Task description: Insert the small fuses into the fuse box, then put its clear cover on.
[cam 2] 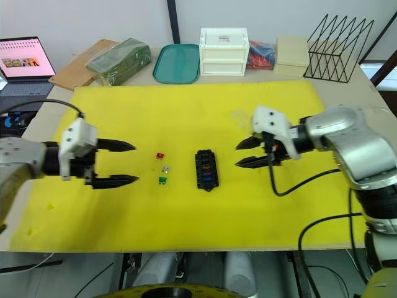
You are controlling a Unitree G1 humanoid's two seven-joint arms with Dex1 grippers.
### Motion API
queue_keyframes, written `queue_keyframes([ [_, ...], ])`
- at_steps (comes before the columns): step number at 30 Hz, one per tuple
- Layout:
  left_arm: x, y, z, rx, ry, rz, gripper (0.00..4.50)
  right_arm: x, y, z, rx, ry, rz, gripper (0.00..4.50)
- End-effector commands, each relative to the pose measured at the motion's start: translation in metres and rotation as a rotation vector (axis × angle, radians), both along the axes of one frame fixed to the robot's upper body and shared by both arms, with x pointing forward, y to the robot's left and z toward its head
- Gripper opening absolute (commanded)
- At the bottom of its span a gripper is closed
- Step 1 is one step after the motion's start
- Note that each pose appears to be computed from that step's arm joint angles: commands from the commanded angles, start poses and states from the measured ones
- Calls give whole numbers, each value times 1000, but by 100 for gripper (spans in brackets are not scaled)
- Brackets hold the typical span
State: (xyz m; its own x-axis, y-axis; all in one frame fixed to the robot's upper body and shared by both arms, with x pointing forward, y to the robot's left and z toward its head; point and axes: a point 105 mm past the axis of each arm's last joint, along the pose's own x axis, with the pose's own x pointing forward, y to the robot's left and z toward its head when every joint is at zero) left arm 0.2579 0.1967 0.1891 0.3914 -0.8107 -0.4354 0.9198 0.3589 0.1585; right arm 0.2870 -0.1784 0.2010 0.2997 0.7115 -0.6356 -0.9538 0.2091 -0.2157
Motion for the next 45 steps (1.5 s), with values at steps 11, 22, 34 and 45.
queue_keyframes([
  [11,-13,93,0,114,21,229,450,2,-83,4,-113,-52,-222,449],
  [22,-8,70,-5,45,25,162,450,5,-48,16,-51,-103,-140,449],
  [34,30,20,-22,-331,339,196,450,-2,56,40,102,-173,187,449],
  [45,56,-7,-63,-556,801,342,411,-17,95,39,130,-165,332,450],
])
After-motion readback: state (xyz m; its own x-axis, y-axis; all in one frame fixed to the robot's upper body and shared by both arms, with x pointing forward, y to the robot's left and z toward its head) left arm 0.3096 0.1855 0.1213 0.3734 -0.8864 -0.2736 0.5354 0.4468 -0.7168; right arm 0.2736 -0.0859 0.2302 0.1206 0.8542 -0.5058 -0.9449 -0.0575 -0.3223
